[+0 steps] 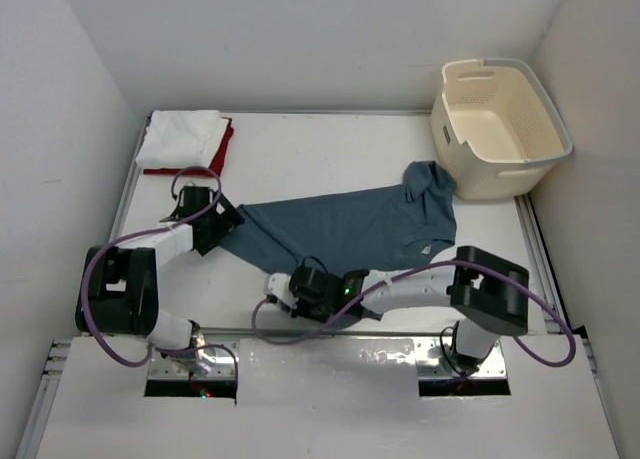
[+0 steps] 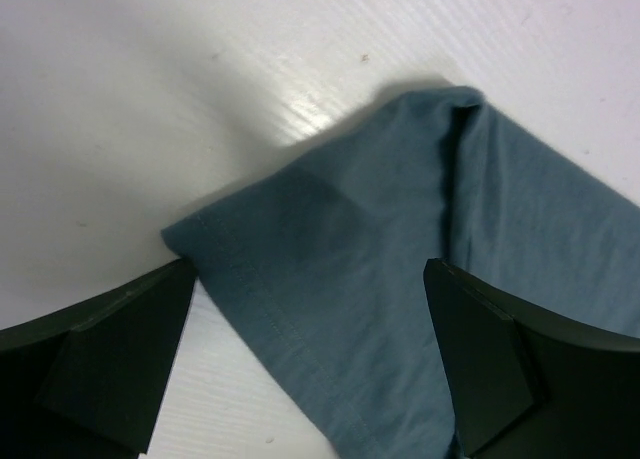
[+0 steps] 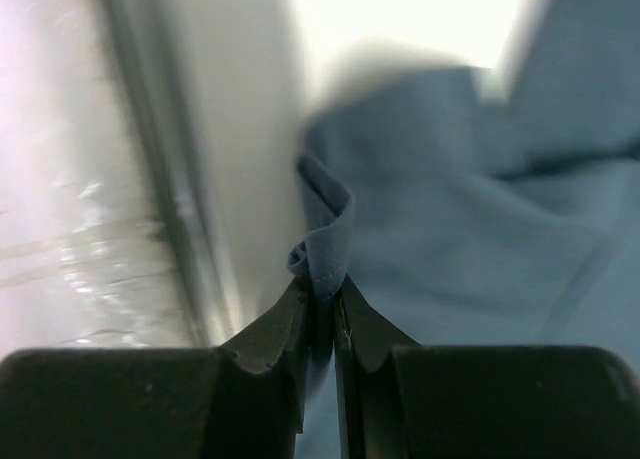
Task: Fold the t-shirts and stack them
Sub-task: Flatten out the tshirt
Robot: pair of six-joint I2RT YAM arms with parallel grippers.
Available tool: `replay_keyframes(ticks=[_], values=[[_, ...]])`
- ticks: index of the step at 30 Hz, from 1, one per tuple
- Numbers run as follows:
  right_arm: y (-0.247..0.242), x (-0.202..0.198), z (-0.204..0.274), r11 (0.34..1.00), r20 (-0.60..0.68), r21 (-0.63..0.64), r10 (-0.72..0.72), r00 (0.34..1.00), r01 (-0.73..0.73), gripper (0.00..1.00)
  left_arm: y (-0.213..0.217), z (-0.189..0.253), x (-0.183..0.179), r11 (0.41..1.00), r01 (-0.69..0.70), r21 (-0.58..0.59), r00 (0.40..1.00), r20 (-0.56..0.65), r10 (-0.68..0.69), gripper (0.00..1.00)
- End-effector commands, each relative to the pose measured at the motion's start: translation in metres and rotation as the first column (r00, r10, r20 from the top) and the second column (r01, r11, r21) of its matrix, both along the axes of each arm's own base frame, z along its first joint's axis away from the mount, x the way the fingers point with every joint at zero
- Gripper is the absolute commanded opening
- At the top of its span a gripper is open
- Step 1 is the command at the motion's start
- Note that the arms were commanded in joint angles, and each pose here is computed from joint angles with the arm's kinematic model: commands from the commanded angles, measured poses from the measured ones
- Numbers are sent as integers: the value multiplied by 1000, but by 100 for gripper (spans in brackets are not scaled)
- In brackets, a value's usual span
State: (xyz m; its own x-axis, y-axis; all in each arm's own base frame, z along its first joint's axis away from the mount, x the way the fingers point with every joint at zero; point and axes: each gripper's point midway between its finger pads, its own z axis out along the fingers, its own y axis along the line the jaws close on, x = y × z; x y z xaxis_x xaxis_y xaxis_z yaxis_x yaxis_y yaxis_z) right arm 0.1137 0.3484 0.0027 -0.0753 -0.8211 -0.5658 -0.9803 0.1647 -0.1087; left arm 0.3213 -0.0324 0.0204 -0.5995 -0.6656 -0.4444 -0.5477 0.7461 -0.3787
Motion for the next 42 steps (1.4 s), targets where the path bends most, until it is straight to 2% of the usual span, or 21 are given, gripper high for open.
replay_keyframes(ticks=[1, 2, 7, 14, 19, 26, 28, 29, 30, 32, 33, 36, 39, 42], values=[[5, 29, 33, 986, -29, 129, -105, 994, 108, 13, 6, -7, -7, 1000, -25, 9, 1000, -1, 25, 99], [3, 27, 34, 984, -58, 143, -103, 993, 110, 12, 7, -10, -12, 1000, -29, 12, 1000, -5, 29, 94], [-1, 38, 57, 967, -97, 213, -122, 988, 140, 12, 14, -14, -22, 997, -62, 39, 997, -41, 63, 92], [-11, 52, 69, 951, -114, 240, -172, 978, 195, 12, 44, -4, -35, 972, -151, 181, 984, -69, 166, 88], [-12, 55, 76, 949, -118, 242, -177, 977, 201, 12, 36, -8, -22, 979, -88, 181, 995, -37, 96, 78], [-16, 61, 81, 945, -114, 243, -194, 974, 217, 12, 17, -39, -16, 952, 18, 306, 994, -111, 17, 70], [-18, 62, 83, 944, -112, 248, -198, 974, 220, 12, 17, -50, -17, 950, 28, 311, 988, -152, 20, 63], [-20, 62, 82, 944, -111, 248, -198, 974, 220, 12, 18, -50, -14, 944, 30, 327, 985, -171, 28, 56], [-21, 64, 84, 941, -109, 251, -205, 973, 227, 11, 20, -47, -12, 940, 18, 342, 986, -164, 41, 41], [-23, 65, 86, 939, -105, 255, -210, 972, 230, 11, 24, -45, -12, 933, -11, 361, 982, -170, 78, 28], [-24, 67, 88, 936, -100, 261, -215, 971, 234, 11, 23, -45, -12, 933, -6, 359, 981, -180, 76, 1], [-31, 76, 94, 925, -71, 272, -256, 964, 266, 11, 10, -44, -8, 949, 30, 313, 986, -163, 23, 0], [-44, 98, 102, 889, -64, 290, -351, 934, 354, 9, 5, -29, -3, 958, 3, 287, 994, -105, 29, 0], [-67, 132, 124, 812, -37, 338, -495, 868, 477, 6, 3, 24, 13, 963, -49, 266, 998, 47, 38, 0]])
